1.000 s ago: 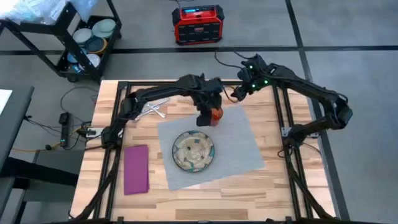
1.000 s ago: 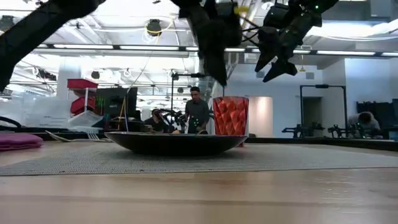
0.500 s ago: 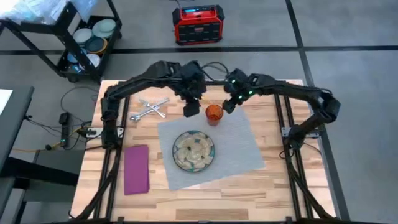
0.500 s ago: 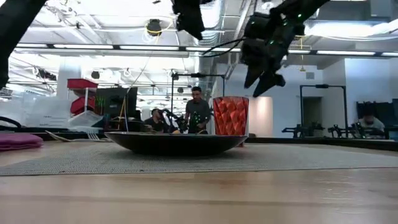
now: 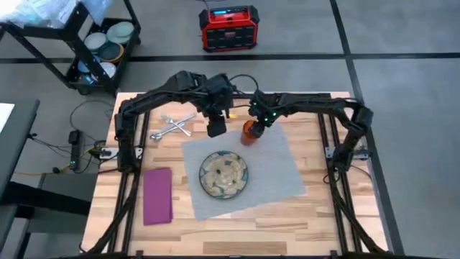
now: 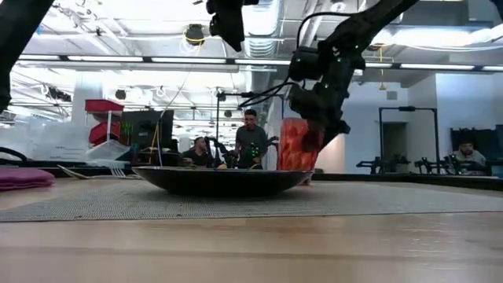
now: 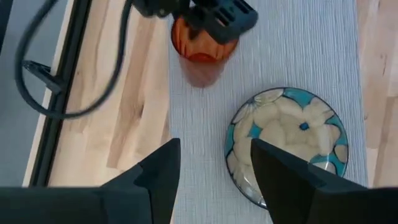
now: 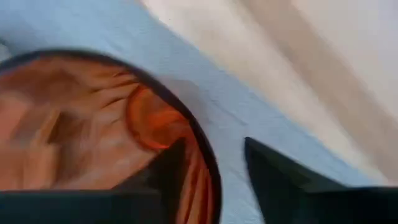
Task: Set table place
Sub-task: Put the orange cup on the placemat to the top right of the plate, then adjust the placemat, then put the silver fork on top of the purple napkin
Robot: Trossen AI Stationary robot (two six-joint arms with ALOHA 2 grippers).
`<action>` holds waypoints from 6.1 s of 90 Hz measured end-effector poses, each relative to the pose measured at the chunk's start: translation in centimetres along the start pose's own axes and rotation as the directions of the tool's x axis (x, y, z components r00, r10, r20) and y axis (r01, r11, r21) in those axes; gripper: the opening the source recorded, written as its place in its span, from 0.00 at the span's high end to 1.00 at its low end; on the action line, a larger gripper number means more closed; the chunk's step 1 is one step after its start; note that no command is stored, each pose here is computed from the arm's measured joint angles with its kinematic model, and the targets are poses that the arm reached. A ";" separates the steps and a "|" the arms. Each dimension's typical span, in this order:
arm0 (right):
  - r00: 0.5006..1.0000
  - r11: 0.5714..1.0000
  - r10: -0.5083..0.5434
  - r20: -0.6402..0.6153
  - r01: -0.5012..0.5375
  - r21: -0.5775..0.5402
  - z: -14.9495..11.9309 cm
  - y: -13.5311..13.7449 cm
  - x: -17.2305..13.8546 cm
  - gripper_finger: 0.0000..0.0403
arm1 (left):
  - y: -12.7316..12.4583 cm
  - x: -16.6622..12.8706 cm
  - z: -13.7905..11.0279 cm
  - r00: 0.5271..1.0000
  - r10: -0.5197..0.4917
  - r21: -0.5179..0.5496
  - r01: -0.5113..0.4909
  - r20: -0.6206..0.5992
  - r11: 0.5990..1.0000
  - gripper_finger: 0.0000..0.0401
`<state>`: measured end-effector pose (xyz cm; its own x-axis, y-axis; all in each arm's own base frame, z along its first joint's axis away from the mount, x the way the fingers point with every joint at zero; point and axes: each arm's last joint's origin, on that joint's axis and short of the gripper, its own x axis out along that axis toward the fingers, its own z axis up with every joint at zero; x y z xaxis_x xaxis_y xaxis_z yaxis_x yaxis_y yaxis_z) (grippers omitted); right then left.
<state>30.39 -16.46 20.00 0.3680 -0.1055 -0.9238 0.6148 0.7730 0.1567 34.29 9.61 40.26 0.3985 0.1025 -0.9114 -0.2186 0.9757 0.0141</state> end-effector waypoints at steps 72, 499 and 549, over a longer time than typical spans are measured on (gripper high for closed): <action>0.968 0.931 -0.214 -0.134 0.244 0.272 -3.8 -16.7 -8.6 0.98 | 0.1 0.0 -0.3 0.999 0.024 -0.011 -0.025 -0.029 1.000 0.56; 0.859 0.968 -0.172 0.481 0.057 0.244 -12.3 0.7 -10.7 0.70 | 8.1 12.7 -20.7 0.901 0.341 -0.946 -0.312 -0.267 0.085 0.73; 0.850 0.968 -0.159 0.501 0.034 0.250 -10.1 -5.0 -10.9 0.70 | 9.3 16.4 -21.2 0.891 0.260 -0.916 -0.309 -0.373 -0.256 0.85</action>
<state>16.26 -12.82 25.80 0.5649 -0.5265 -0.6354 0.7817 0.5881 0.2076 19.89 16.30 16.75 -0.0340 0.2731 -0.9614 -0.8832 -0.4585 -0.0990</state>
